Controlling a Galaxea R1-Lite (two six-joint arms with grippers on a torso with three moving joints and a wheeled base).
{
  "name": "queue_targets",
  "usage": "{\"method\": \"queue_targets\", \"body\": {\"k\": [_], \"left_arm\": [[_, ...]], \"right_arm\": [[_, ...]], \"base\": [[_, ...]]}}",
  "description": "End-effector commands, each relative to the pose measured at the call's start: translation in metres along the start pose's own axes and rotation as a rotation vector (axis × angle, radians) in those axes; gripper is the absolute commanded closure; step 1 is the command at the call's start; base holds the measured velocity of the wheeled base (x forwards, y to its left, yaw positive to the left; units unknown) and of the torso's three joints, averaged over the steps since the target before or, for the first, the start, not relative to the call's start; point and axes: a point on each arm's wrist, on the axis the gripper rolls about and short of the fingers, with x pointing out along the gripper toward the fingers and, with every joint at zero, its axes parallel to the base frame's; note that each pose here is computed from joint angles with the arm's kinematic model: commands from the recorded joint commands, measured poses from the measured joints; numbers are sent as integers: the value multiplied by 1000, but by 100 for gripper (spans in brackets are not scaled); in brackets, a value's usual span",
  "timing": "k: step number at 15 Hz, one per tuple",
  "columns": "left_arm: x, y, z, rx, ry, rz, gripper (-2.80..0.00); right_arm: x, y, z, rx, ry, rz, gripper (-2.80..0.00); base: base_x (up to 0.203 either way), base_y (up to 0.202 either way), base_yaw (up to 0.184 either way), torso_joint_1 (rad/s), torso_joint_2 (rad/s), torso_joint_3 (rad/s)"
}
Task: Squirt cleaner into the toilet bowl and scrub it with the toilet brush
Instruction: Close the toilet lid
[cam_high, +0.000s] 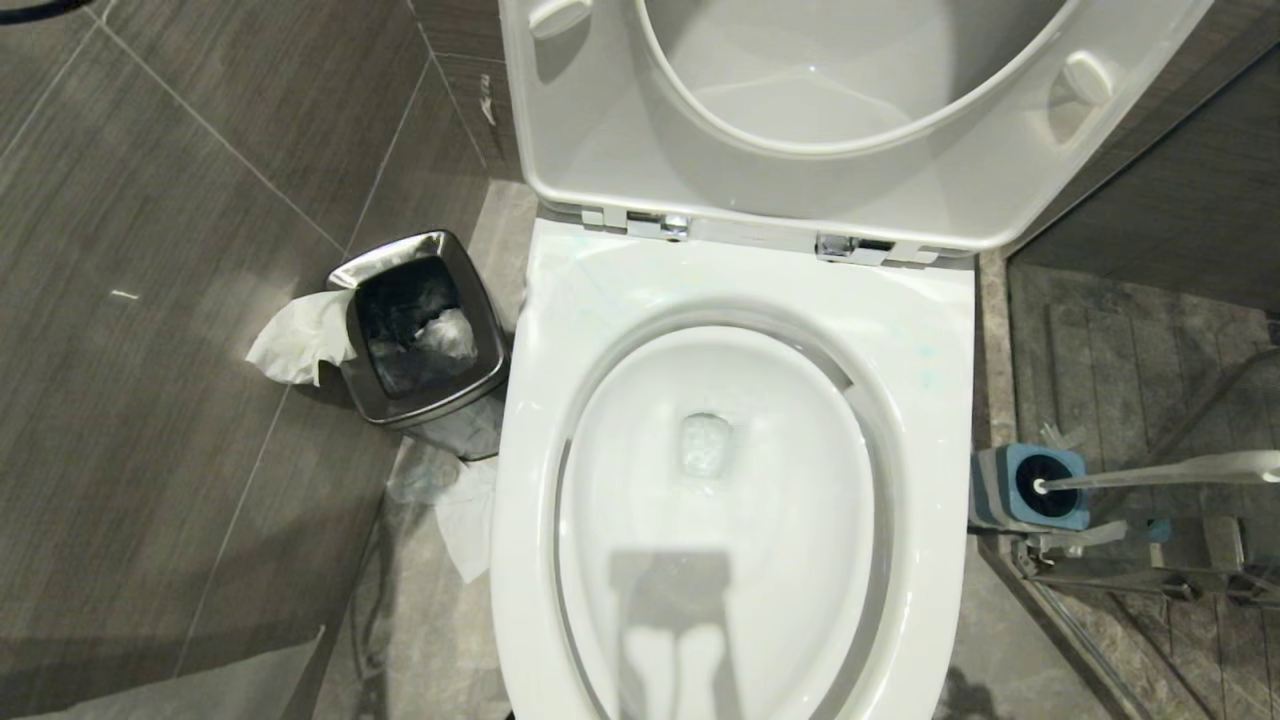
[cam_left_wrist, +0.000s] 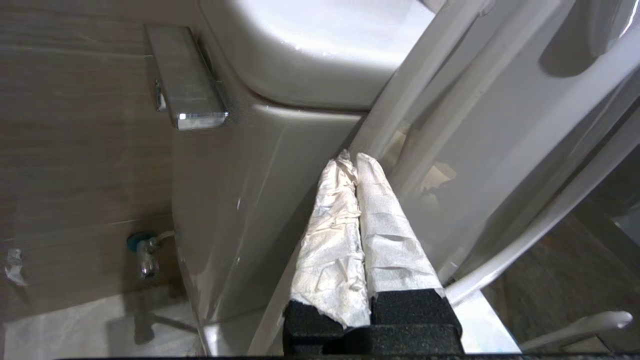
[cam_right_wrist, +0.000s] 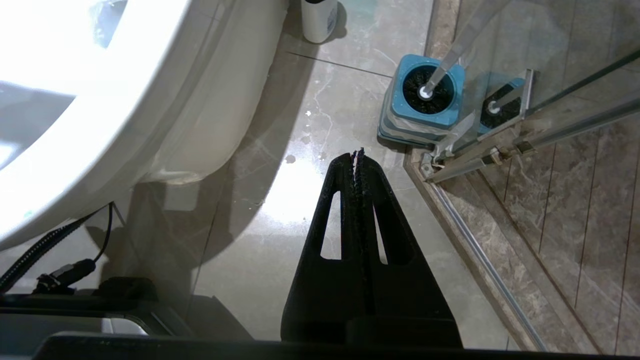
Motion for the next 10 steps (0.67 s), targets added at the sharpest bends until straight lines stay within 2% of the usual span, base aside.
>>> {"method": "queue_targets", "body": {"k": [1,10], "left_arm": [[8,2,-9,3,-5,1,0],[34,8,-30,24,-95,-3,0]], "right_arm": [[0,0,0,0,1,0,0],[0,0,0,0,1,0,0]], "base": [[0,0,0,0,0,0],[0,0,0,0,0,0]]}}
